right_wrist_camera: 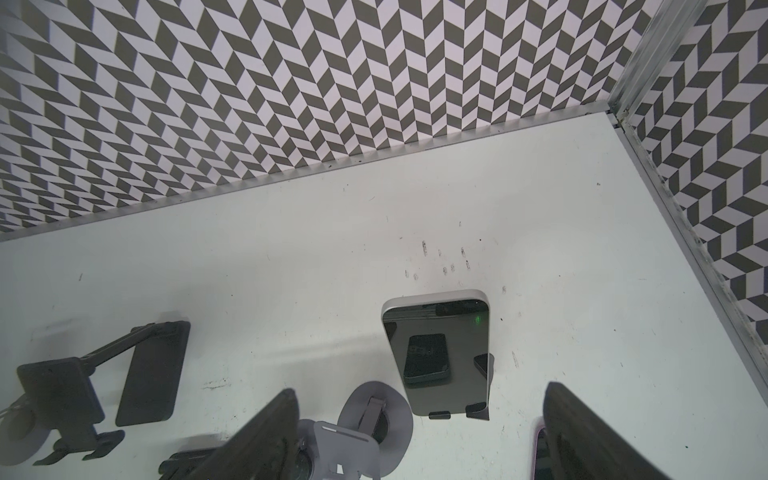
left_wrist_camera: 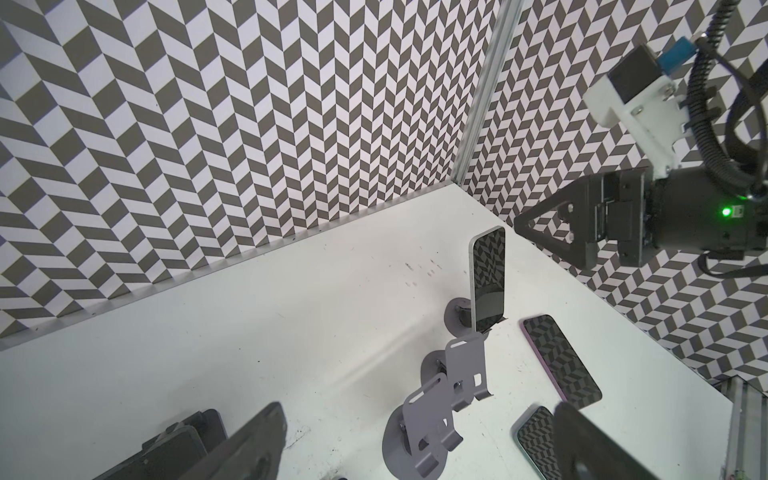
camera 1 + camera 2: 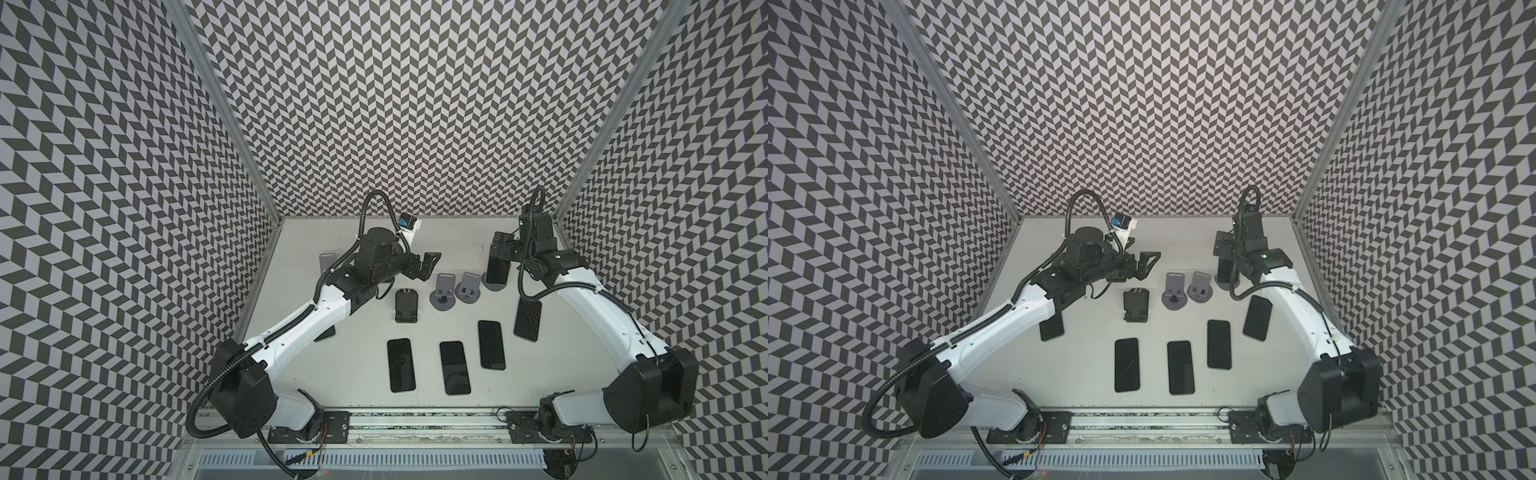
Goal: Remove the phone from the phone stand
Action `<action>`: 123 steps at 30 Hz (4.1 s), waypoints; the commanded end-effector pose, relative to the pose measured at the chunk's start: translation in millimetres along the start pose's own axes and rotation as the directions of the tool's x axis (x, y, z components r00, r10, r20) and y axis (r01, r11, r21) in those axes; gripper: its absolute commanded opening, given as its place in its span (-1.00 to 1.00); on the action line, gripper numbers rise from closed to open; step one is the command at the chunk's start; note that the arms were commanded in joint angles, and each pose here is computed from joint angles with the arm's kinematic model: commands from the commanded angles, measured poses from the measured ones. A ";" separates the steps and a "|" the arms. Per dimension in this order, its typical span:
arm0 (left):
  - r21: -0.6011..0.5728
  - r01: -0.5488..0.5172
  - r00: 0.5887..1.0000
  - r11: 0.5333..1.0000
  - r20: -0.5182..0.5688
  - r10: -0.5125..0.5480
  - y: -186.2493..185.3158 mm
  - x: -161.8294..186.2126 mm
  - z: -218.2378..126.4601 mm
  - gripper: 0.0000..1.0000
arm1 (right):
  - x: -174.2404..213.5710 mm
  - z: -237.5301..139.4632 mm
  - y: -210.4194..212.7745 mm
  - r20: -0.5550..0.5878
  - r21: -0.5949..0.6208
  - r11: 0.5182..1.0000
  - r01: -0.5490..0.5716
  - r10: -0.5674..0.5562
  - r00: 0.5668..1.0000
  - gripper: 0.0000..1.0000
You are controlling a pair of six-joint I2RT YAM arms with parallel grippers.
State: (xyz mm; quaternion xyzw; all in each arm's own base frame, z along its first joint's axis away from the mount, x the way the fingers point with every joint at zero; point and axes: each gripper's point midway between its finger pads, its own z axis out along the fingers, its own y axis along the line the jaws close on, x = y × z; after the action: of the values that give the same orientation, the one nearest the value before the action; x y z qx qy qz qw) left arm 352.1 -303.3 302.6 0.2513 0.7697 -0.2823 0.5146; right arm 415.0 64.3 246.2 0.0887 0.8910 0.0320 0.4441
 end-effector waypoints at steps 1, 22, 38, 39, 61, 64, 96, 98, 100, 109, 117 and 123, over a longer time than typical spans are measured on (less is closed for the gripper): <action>0.019 -0.027 1.000 0.999 -0.012 0.028 -2.0 -3.1 4.3 1.00 | -9.9 1.1 6.9 0.076 -0.034 0.999 -0.002 0.005 0.997 0.84; 0.124 -0.113 0.980 0.986 -0.149 0.131 -3.8 0.6 63.8 1.00 | -11.5 18.8 5.6 0.098 0.001 0.998 0.064 -0.064 0.993 1.00; 0.255 -0.040 0.983 0.966 -0.164 0.084 -7.1 13.0 81.6 1.00 | -14.6 17.1 0.4 0.097 0.038 0.993 0.113 -0.116 0.988 0.96; 0.261 -0.039 0.983 0.964 -0.162 0.083 -8.5 12.8 81.5 1.00 | -14.8 16.9 -0.3 0.097 0.042 0.993 0.111 -0.115 0.989 0.96; 0.321 -0.003 0.981 0.947 -0.184 0.065 -14.4 26.7 90.9 0.99 | -4.2 26.9 -15.6 0.056 0.039 0.999 0.025 -0.028 0.998 0.81; 0.322 0.000 0.981 0.947 -0.184 0.062 -12.8 26.5 91.9 1.00 | -2.2 29.3 -16.8 0.046 0.037 0.999 0.023 -0.025 0.999 0.79; 0.355 0.112 0.978 0.928 -0.206 -0.039 10.1 33.1 92.7 0.99 | -1.0 63.2 -17.3 -0.010 0.062 0.996 0.069 -0.069 0.998 0.69; 0.351 0.121 0.977 0.929 -0.208 -0.048 10.9 33.2 93.9 1.00 | -1.5 64.2 -19.3 -0.012 0.063 0.996 0.067 -0.066 0.998 0.67; 0.355 0.165 0.972 0.920 -0.218 -0.090 9.5 33.1 95.6 1.00 | -0.4 66.0 -21.7 -0.016 0.062 0.996 0.061 -0.060 0.998 0.65; 0.386 0.183 0.969 0.904 -0.229 -0.099 0.4 37.8 99.5 1.00 | 1.9 69.4 -19.3 -0.025 0.024 0.999 0.047 -0.046 0.999 0.65; 0.393 0.165 0.970 0.905 -0.232 -0.077 -4.1 41.3 99.3 1.00 | 4.9 73.0 -13.3 -0.036 -0.011 0.999 0.043 -0.043 0.998 0.66; 0.393 0.163 0.969 0.905 -0.237 -0.072 -4.7 44.3 100.2 0.99 | 6.2 73.3 -14.5 -0.042 -0.006 0.999 0.044 -0.044 0.998 0.67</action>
State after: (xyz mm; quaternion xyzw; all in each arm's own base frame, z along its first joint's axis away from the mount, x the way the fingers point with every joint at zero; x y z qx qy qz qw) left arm 401.6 -367.2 234.7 0.3246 0.7642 -0.4360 0.3471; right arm 456.2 47.7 179.5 0.0683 0.9132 0.0189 0.4014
